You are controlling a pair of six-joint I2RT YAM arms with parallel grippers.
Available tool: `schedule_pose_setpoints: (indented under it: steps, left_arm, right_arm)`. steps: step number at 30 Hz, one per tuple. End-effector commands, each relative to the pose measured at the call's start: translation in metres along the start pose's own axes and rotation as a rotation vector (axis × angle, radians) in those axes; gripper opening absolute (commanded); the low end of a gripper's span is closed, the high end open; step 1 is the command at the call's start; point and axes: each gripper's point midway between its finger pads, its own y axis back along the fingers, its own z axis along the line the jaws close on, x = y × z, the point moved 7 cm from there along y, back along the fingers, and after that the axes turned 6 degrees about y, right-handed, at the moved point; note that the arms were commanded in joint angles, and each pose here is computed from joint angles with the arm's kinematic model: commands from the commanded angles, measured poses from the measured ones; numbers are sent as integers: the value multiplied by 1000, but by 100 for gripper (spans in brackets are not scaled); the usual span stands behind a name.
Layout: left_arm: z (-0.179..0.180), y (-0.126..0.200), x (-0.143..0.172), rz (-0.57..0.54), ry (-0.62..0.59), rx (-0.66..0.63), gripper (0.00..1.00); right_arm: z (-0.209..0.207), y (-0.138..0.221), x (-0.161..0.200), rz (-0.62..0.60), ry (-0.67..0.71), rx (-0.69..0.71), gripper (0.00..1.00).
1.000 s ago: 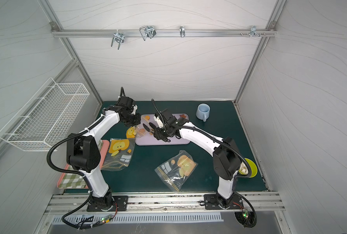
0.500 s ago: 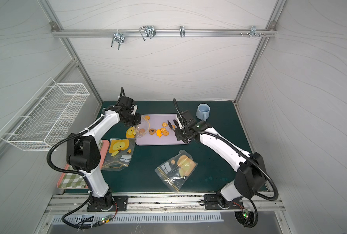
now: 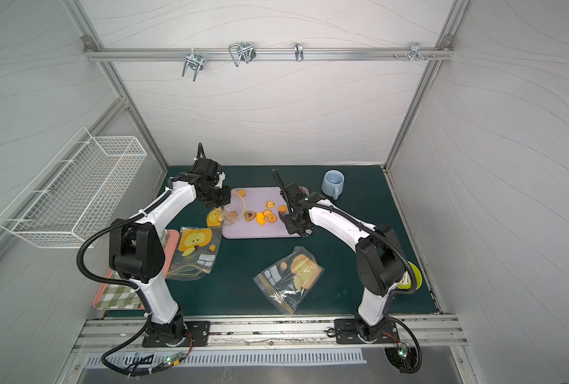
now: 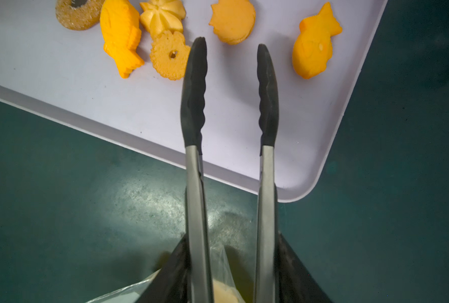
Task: Put the cookies into a resealable bag to prevent moisture
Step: Pick up the cookie from the tray.
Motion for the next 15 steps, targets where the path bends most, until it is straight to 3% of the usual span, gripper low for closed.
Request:
schedule_pose_setpoints:
  steps: [1, 15]
  left_arm:
    - [-2, 5, -5, -21, 5, 20, 0]
    - [-2, 4, -5, -19, 5, 22, 0]
  right_arm:
    - [-1, -3, -2, 36, 39, 38, 50]
    - [7, -26, -17, 77, 87, 72, 51]
